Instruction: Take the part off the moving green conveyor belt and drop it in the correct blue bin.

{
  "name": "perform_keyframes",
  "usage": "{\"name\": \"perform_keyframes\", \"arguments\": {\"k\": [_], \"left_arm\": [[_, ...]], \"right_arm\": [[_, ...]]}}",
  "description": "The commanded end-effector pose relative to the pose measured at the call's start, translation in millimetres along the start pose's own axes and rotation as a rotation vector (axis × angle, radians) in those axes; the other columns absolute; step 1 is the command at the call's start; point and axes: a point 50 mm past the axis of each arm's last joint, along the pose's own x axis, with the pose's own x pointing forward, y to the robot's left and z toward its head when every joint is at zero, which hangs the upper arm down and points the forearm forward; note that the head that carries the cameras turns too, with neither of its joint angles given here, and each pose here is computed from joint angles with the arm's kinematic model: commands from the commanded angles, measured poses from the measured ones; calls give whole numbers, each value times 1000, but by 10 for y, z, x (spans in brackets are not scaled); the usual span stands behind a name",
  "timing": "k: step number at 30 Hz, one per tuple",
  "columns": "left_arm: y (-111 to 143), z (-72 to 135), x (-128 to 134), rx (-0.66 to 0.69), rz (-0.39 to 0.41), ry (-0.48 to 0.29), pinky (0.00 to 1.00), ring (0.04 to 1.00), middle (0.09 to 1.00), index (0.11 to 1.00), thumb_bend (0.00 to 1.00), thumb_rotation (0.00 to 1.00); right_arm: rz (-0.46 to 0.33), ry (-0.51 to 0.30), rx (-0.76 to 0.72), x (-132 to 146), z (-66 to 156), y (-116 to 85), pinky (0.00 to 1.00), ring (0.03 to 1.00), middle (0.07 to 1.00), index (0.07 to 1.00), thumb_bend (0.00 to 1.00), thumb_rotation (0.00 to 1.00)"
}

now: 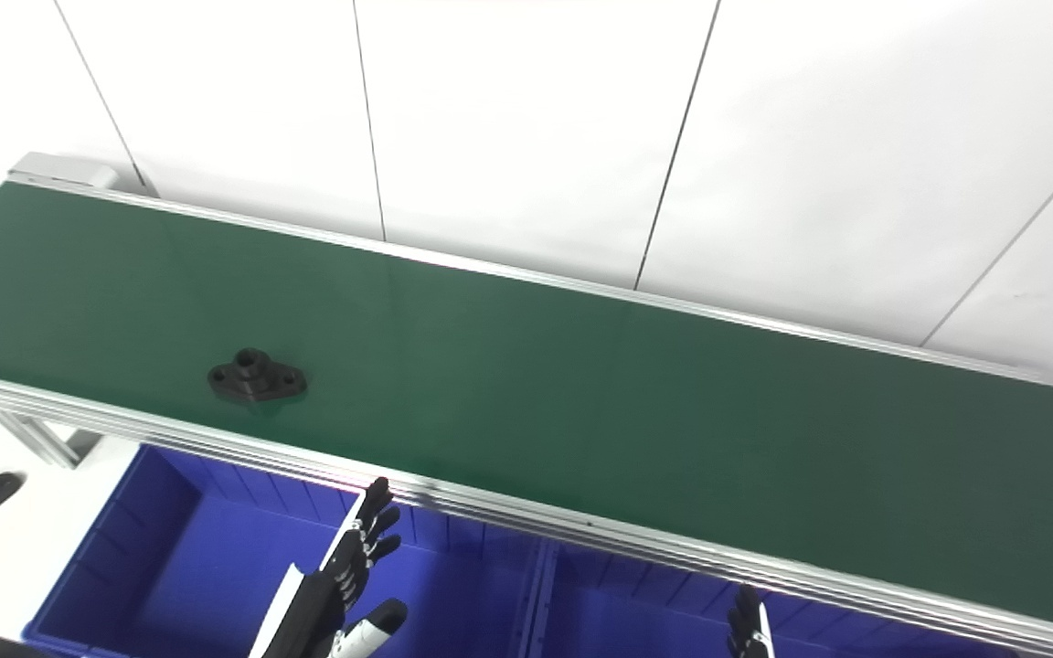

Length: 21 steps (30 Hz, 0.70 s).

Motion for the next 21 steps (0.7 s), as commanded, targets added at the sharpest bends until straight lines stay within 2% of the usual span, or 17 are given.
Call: {"name": "perform_keyframes", "arguments": {"k": [1,12,16,21], "left_arm": [[-42,90,32,-3,4,-63,904,966,1000,1000,693,717],[-42,78,19,-3,1,-57,895,962,1000,1000,703,720],[-52,53,20,-6,1,-52,887,953,996,1000,695,710],[-69,37,35,-12,-4,-51,904,966,1000,1000,716,712]], "right_arm": [[4,-77,3,6,85,-7,1000,1000,1000,1000,617,896],[11,-69,0,1,65,-7,1000,1000,1000,1000,605,878],[10,-61,-5,-1,42,-7,1000,1000,1000,1000,580,886],[5,-61,-1,7,38,-18,1000,1000,1000,1000,540,845]]}}
